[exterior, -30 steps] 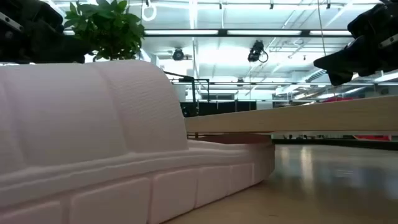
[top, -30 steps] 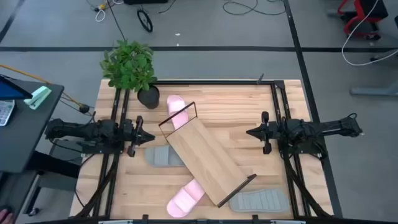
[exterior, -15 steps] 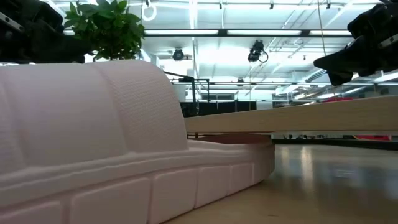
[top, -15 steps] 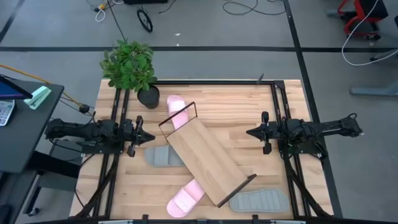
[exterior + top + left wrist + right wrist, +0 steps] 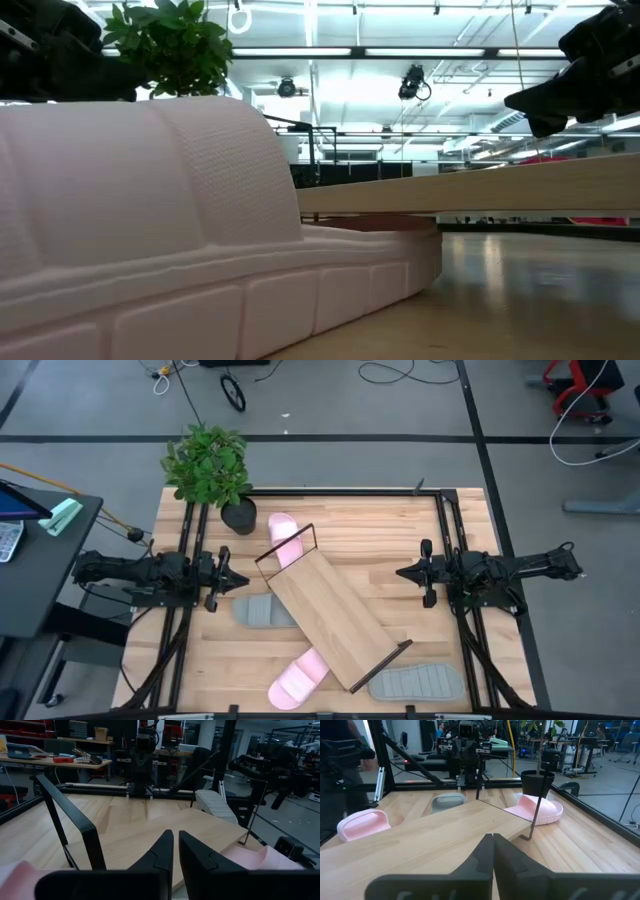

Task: Pick and place slides into the shelf

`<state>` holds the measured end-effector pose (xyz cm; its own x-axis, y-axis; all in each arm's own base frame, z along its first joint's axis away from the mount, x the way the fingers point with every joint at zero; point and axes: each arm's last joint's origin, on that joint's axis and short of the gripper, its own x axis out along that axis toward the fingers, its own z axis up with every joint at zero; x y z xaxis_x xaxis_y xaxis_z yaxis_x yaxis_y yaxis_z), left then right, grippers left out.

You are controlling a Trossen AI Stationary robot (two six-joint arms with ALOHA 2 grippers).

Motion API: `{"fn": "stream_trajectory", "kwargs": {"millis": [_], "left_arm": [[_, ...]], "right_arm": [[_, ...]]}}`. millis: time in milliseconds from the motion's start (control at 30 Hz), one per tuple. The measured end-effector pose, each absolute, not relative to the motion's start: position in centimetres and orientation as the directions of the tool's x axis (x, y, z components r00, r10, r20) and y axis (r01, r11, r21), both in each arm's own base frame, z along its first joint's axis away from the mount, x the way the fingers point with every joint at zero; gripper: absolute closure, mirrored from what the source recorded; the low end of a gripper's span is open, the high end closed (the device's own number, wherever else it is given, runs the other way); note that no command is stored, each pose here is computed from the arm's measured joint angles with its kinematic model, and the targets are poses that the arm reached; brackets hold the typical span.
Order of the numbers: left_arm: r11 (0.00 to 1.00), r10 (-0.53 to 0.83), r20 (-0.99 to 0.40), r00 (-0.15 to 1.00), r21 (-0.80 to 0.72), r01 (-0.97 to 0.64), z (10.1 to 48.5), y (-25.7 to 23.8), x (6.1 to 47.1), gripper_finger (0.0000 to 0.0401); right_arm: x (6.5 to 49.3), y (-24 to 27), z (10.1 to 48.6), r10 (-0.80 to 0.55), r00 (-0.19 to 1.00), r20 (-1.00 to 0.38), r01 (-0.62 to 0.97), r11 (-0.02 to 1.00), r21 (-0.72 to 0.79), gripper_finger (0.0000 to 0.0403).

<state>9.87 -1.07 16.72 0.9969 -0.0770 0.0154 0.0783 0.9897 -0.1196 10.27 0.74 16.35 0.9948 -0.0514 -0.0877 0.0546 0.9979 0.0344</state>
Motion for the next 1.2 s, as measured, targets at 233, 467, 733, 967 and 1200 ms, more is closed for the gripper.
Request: {"fn": "stream_trajectory", "kwargs": {"millis": [233,467,733,967,1200], "left_arm": [[0.99,-0.078,0.016,0.997,-0.119,0.079,16.73,-1.07,9.87,0.0371],[0.99,-0.077,0.016,0.997,-0.119,0.079,16.73,-1.07,9.86,0.0361],[0.99,-0.078,0.015,0.997,-0.119,0.079,16.73,-1.07,9.87,0.0368],[0.99,-0.077,0.015,0.997,-0.119,0.079,16.73,-1.07,9.87,0.0373],[0.99,-0.078,0.015,0.997,-0.119,0.079,16.72,-1.07,9.87,0.0362]], "right_arm": [[10.27,0.74,16.34,-0.052,0.995,-0.088,0.055,0.998,0.035,0.0393],[10.27,0.74,16.34,-0.051,0.995,-0.088,0.055,0.998,0.035,0.0393],[10.27,0.74,16.34,-0.052,0.995,-0.088,0.055,0.998,0.034,0.0393],[10.27,0.74,16.34,-0.052,0.995,-0.088,0.055,0.998,0.035,0.0393],[10.27,0.74,16.35,-0.052,0.995,-0.087,0.055,0.998,0.035,0.0393]]}}
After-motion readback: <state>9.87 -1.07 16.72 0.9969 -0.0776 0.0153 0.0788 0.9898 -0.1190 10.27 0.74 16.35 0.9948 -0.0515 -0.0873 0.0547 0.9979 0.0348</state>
